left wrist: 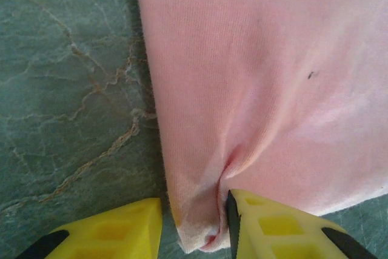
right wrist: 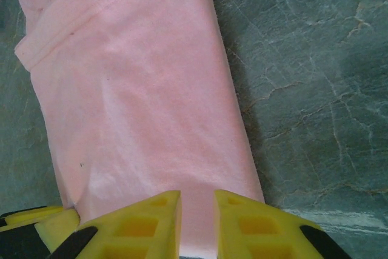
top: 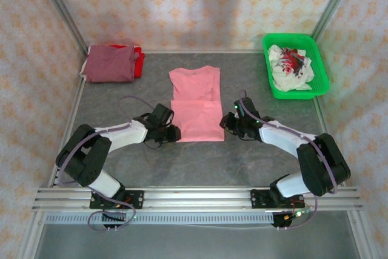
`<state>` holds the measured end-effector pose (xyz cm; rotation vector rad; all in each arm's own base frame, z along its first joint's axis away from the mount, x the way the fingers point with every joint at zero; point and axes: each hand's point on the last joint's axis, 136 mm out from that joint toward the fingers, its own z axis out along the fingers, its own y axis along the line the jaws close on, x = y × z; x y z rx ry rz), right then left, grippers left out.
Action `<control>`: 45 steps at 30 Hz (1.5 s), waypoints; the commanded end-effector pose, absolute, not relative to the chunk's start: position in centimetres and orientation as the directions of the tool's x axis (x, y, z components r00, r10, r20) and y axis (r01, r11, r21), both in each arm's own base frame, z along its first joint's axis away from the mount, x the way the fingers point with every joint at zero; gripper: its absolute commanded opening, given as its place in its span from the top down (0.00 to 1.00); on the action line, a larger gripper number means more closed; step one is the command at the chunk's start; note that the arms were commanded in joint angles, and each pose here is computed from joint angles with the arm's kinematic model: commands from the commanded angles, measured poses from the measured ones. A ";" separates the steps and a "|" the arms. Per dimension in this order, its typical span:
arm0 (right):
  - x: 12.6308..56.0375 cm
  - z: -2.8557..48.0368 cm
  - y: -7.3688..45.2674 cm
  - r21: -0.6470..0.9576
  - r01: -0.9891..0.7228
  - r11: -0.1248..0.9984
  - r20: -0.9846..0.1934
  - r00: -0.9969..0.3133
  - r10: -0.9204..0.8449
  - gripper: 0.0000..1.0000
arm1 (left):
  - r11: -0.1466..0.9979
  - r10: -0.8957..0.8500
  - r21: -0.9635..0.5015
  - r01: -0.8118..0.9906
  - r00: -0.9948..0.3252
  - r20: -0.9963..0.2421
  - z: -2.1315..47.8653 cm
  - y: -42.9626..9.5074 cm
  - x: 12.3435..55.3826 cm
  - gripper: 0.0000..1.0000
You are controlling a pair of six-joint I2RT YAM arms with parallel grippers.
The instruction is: Fold and stack the t-shirts
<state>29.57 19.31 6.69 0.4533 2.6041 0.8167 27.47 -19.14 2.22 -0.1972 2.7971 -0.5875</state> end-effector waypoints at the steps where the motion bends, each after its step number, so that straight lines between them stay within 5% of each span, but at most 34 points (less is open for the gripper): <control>1: 29.6 6.5 19.3 0.604 0.191 0.774 -0.250 -0.876 0.412 0.79 | 0.905 -0.192 -0.422 -0.064 -0.943 -0.271 2.6 -19.9 28.4 0.65; 8: 29.4 6.5 19.5 0.618 0.193 0.762 -0.242 -0.876 0.418 0.79 | 0.898 -0.185 -0.437 -0.042 -0.939 -0.290 2.7 -21.1 29.1 0.69; 16: 28.1 6.6 18.5 0.595 0.211 0.775 -0.238 -0.876 0.421 0.79 | 0.913 -0.182 -0.405 -0.046 -0.935 -0.305 2.6 -20.6 29.0 0.88; 26: 25.6 4.6 18.8 0.595 0.238 0.768 -0.150 -0.905 0.397 0.74 | 0.936 -0.168 -0.347 -0.054 -0.936 -0.310 2.6 -19.0 28.0 1.00; 35: 25.6 4.0 20.7 0.597 0.201 0.776 -0.114 -0.937 0.331 0.64 | 0.940 -0.163 -0.337 -0.049 -0.933 -0.319 2.8 -18.5 27.6 1.00; 45: 26.3 3.7 21.7 0.617 0.202 0.761 -0.116 -0.932 0.343 0.65 | 0.942 -0.161 -0.331 -0.051 -0.936 -0.313 2.5 -18.3 27.3 1.00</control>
